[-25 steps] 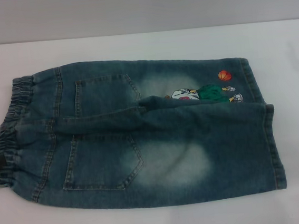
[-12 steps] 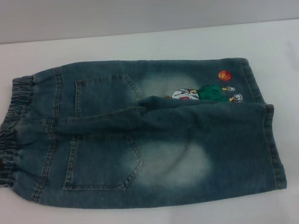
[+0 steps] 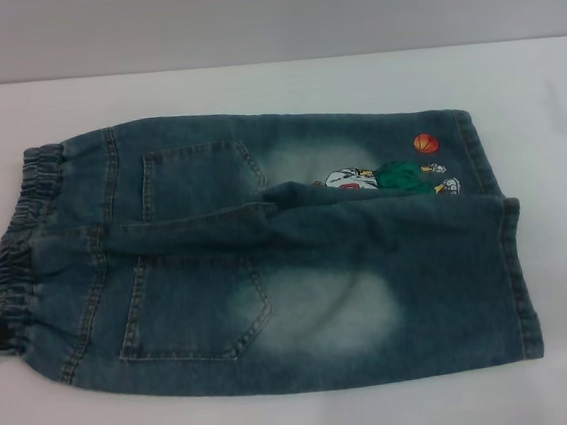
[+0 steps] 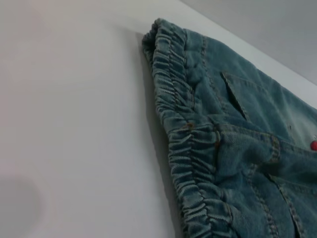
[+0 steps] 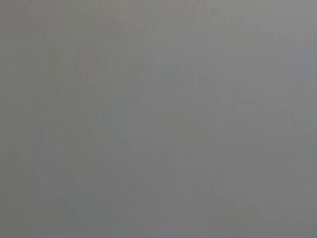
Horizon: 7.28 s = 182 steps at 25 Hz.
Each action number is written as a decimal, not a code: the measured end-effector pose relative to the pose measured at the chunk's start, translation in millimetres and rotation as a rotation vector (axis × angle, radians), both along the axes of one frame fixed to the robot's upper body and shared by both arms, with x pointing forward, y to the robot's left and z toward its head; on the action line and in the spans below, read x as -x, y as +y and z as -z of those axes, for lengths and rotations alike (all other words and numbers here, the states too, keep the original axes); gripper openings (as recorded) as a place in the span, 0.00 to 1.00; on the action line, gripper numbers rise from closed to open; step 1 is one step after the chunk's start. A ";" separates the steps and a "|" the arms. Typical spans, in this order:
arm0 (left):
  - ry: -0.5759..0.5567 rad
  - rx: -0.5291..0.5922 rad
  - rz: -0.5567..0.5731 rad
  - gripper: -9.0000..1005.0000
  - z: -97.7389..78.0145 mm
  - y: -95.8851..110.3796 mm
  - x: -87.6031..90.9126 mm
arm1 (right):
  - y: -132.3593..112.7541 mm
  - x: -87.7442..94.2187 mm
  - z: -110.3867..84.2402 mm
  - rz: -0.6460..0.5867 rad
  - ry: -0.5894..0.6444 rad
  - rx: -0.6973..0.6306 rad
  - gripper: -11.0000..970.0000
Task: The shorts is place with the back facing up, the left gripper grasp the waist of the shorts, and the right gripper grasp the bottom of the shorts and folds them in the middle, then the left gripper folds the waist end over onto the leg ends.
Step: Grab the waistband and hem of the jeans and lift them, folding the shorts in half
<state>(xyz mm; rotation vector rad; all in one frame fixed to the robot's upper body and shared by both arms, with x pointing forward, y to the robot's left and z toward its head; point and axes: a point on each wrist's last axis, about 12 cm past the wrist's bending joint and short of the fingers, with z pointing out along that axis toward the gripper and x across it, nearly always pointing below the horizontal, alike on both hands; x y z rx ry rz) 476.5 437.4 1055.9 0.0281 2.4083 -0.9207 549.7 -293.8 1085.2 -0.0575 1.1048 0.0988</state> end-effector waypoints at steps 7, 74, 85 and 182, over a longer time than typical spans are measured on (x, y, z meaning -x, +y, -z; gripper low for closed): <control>0.001 0.007 0.011 0.77 0.8 -4.3 -1.4 | 0.6 -0.4 -0.1 -0.003 0.001 0.002 0.74; -0.015 0.037 0.069 0.77 -7.6 -32.4 -28.2 | -1.9 -2.8 2.7 0.015 0.031 -0.001 0.74; 0.005 0.042 0.082 0.77 -7.5 -30.9 -23.4 | -1.5 -6.5 2.0 0.015 0.041 -0.001 0.74; -0.210 0.070 0.049 0.09 -15.4 -47.3 -31.4 | -46.6 9.6 -23.9 -1.157 1.691 0.494 0.74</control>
